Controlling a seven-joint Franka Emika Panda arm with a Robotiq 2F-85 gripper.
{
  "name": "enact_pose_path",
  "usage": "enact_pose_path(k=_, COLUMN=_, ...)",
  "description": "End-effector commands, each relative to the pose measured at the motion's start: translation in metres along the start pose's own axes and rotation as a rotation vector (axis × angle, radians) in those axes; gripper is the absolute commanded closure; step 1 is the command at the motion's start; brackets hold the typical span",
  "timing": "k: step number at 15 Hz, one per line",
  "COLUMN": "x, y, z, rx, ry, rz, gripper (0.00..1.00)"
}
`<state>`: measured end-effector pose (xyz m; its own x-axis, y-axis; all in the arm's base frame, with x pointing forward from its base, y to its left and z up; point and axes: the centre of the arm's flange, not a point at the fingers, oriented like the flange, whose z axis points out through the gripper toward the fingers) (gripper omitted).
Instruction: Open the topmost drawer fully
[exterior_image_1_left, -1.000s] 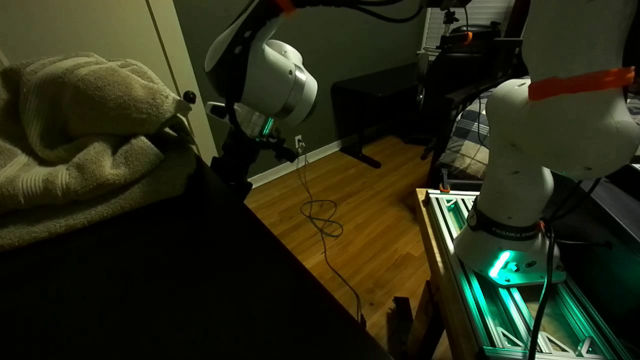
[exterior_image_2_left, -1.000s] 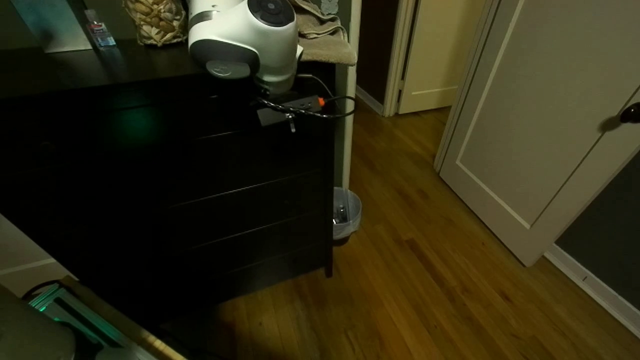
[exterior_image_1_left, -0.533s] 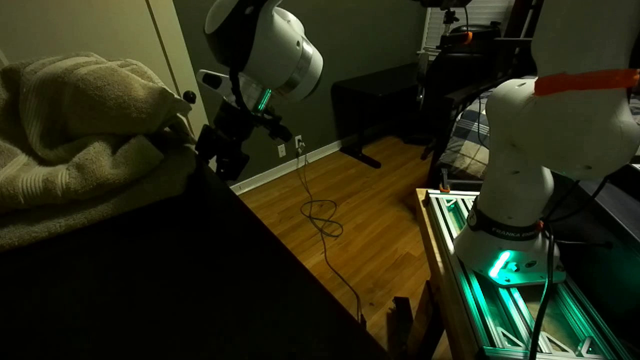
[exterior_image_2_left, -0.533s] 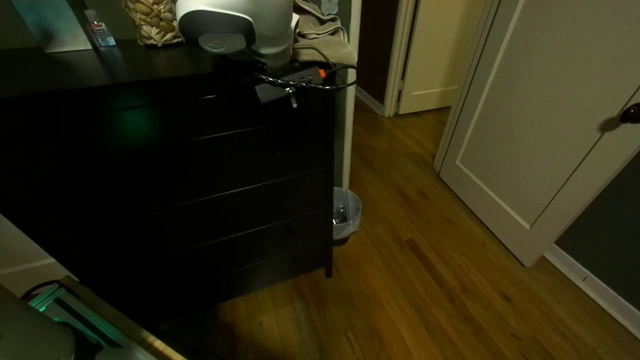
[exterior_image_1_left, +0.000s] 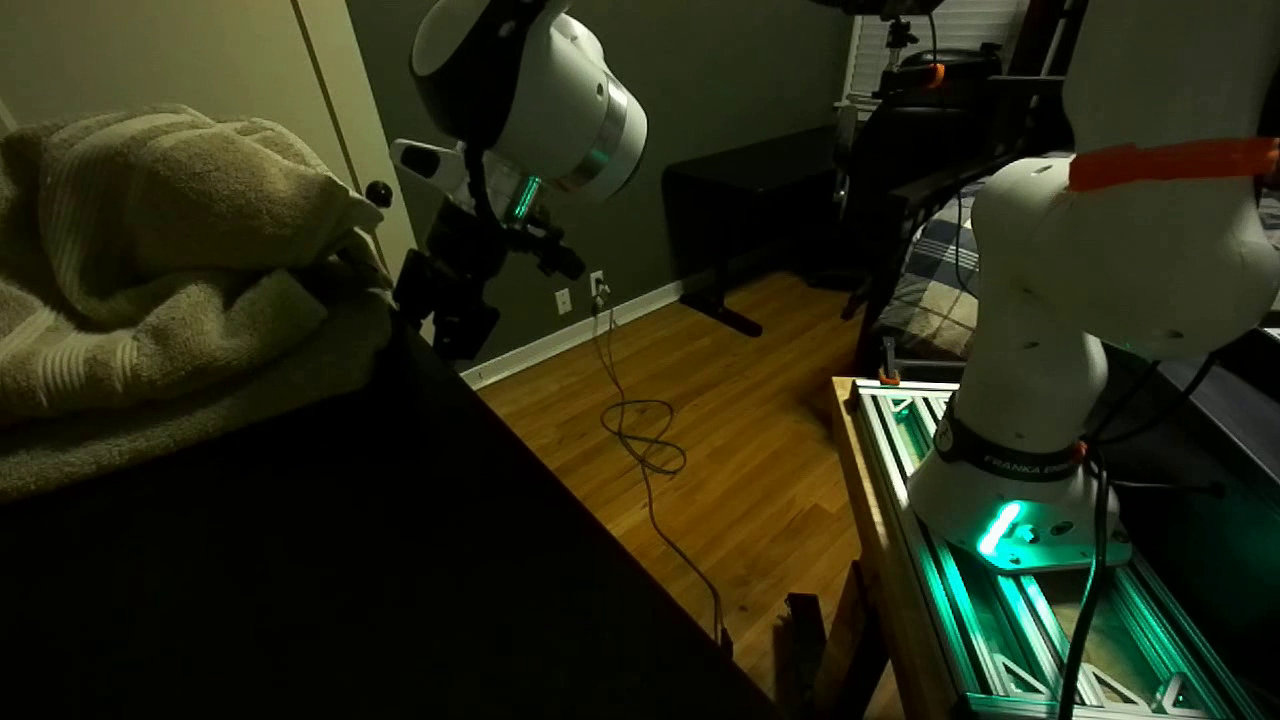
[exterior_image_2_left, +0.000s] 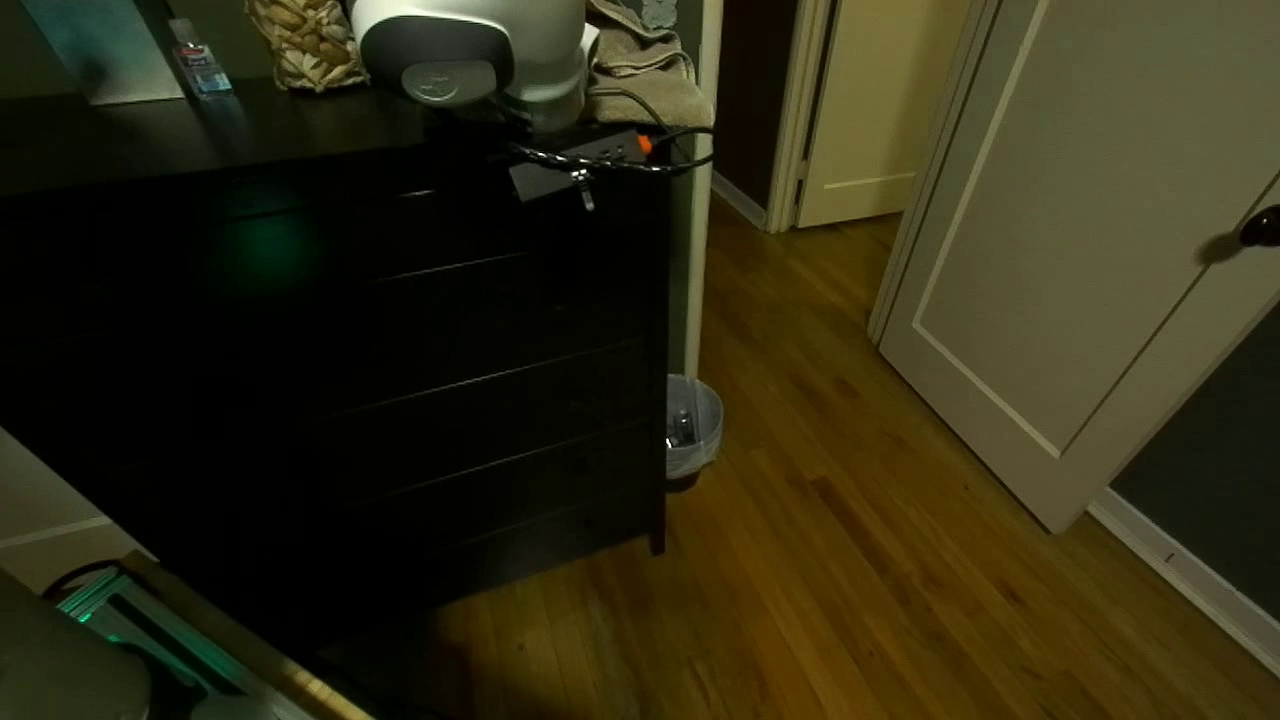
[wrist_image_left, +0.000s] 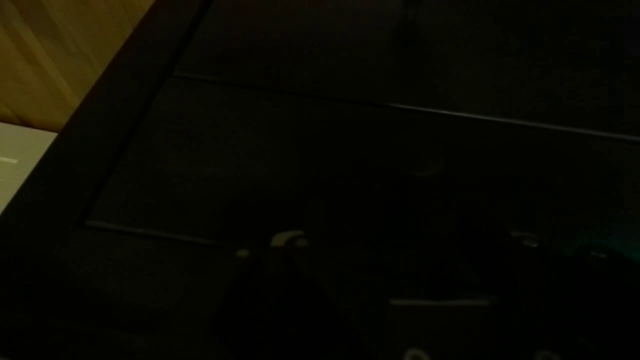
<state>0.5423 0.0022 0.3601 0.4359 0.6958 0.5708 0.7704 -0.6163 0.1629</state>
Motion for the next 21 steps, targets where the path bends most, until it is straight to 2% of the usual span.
enact_pose_path(k=1, x=-0.006, y=-0.001, z=0.004, rx=0.024, ry=-0.044, rz=0.018, gripper=0.32)
enact_pose_path(k=8, x=-0.012, y=-0.003, z=0.013, rx=0.054, ry=-0.063, rz=0.040, gripper=0.33)
enact_pose_path(k=13, x=-0.013, y=-0.006, z=0.019, rx=0.084, ry=-0.062, rz=0.048, gripper=0.48)
enact_pose_path(k=14, x=-0.014, y=-0.007, z=0.020, rx=0.091, ry=-0.061, rz=0.050, gripper=0.56)
enact_pose_path(k=15, x=-0.015, y=-0.007, z=0.021, rx=0.098, ry=-0.059, rz=0.051, gripper=0.49)
enact_pose_path(k=21, x=-0.022, y=-0.005, z=0.027, rx=0.112, ry=-0.066, rz=0.053, gripper=0.48)
